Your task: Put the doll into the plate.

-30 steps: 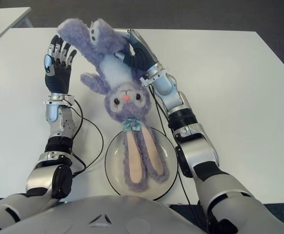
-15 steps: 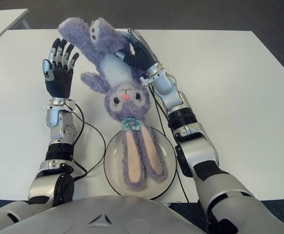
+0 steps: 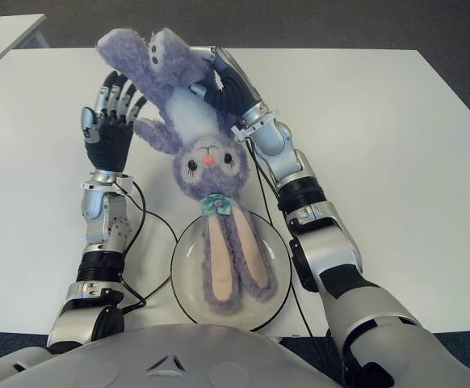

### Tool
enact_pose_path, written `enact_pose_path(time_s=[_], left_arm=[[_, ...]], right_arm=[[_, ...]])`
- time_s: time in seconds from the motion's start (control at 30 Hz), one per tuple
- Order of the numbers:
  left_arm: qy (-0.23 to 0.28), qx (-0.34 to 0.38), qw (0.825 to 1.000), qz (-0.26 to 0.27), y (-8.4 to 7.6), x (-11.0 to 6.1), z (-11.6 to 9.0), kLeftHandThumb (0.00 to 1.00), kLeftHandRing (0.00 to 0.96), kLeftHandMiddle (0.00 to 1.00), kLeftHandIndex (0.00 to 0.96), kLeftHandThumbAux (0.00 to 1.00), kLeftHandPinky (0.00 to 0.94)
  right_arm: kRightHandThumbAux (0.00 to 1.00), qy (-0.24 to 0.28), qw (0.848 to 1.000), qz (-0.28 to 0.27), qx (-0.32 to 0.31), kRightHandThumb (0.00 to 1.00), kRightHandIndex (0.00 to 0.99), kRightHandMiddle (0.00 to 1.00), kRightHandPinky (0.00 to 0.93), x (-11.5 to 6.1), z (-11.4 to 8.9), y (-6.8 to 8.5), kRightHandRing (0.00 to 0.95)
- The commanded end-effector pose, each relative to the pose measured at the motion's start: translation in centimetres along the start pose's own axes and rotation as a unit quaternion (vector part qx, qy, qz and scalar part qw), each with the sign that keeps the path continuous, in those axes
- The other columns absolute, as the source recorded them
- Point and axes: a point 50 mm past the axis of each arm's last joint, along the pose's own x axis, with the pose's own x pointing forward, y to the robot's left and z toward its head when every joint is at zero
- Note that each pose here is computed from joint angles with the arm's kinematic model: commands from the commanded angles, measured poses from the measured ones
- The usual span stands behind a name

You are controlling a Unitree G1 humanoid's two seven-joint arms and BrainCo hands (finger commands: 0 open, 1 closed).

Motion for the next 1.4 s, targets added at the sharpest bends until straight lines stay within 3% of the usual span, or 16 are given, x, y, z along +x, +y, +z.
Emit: enact_pose_path(time_s=[0.03,0.43,0.63,1.23,1.4], left_arm=[[0.144,-0.070,0.986,0.055,-0.9,-7.4,-4.2,0.171,0.000,0.000,0.000,0.190,0.000],[0.147,-0.076,0.985,0.054,-2.4,-7.0,-4.2,0.183,0.000,0.000,0.002,0.295,0.000],[0.161,-0.071,0.983,0.055,-2.8,-6.8,-4.8,0.139,0.000,0.000,0.000,0.328,0.000],[0.171,0.002,0.983,0.068,-3.7,-4.8,-6.0,0.125,0.024,0.025,0.021,0.391,0.064],[0.176,0.018,0.981,0.085,-4.1,-3.9,-6.4,0.153,0.050,0.051,0.053,0.453,0.105]], right_arm=[[0.718,0.004,1.000,0.005,0.011,0.699,0.439,0.836,0.833,0.5,-0.1,0.3,0.833],[0.719,0.003,1.000,0.015,0.025,0.698,0.438,0.837,0.829,0.5,-0.4,0.6,0.833],[0.719,0.002,1.000,0.017,0.025,0.698,0.438,0.834,0.823,0.5,-0.5,0.7,0.829],[0.720,0.009,1.000,0.020,0.014,0.696,0.438,0.826,0.816,0.3,-0.7,1.0,0.819],[0.720,0.007,1.000,0.022,0.012,0.696,0.438,0.823,0.813,0.3,-0.7,1.1,0.817]])
